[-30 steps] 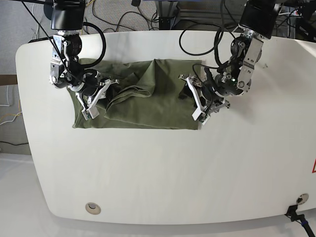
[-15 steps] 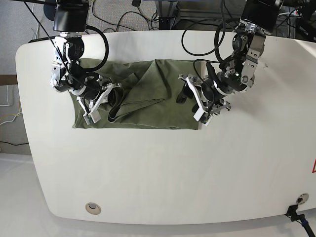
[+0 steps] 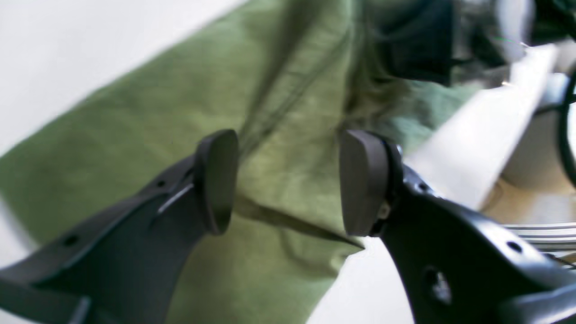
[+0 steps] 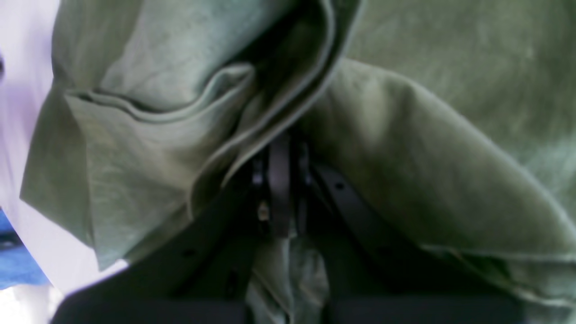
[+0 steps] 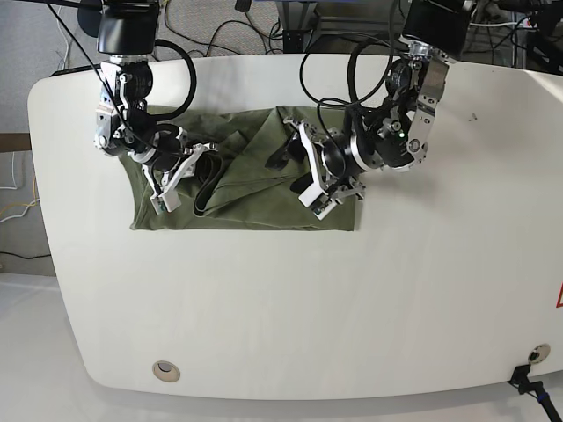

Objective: Fold the T-shirt properly
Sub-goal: 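Press and adjust the folded end with the left gripper beside the right gripper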

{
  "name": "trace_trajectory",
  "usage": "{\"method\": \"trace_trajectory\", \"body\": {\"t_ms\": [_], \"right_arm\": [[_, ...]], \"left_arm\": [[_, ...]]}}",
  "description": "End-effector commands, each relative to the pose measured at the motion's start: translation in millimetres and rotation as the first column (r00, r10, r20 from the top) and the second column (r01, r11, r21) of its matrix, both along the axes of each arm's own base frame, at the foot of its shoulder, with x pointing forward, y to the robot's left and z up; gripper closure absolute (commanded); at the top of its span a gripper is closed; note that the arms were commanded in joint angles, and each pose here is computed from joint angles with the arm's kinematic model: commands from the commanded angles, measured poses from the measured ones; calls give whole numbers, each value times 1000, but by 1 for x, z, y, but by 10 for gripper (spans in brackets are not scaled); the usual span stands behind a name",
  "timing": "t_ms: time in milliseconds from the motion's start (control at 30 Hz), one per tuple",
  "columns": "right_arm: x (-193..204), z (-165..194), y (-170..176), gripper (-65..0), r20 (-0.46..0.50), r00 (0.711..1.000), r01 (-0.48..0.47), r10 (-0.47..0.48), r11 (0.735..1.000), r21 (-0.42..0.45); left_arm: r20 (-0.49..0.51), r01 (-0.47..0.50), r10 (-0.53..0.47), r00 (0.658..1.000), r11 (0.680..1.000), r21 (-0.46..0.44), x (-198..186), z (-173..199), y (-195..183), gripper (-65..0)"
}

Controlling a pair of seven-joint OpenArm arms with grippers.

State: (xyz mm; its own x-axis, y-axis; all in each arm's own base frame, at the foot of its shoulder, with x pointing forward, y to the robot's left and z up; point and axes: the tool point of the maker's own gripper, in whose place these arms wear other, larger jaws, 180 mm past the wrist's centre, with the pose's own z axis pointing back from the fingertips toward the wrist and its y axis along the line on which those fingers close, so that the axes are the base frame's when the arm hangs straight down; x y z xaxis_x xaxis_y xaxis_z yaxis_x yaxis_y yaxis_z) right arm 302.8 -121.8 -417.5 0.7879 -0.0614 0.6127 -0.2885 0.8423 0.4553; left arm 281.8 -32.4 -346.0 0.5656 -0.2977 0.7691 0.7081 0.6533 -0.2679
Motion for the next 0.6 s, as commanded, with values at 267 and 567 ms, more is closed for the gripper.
{"method": "trace_trajectory", "body": {"t_ms": [267,567], "right_arm": [[6,2,-5,-1,14,1000,7,-7,1000,0],[6,2,-5,-1,14,1000,7,-7,1000,0]], "left_arm": [[-101,-82,82,992,997,-1,-1,-25,9,-335],[-139,-39,38,990,999,-9,-9,-40,1,-335]]}}
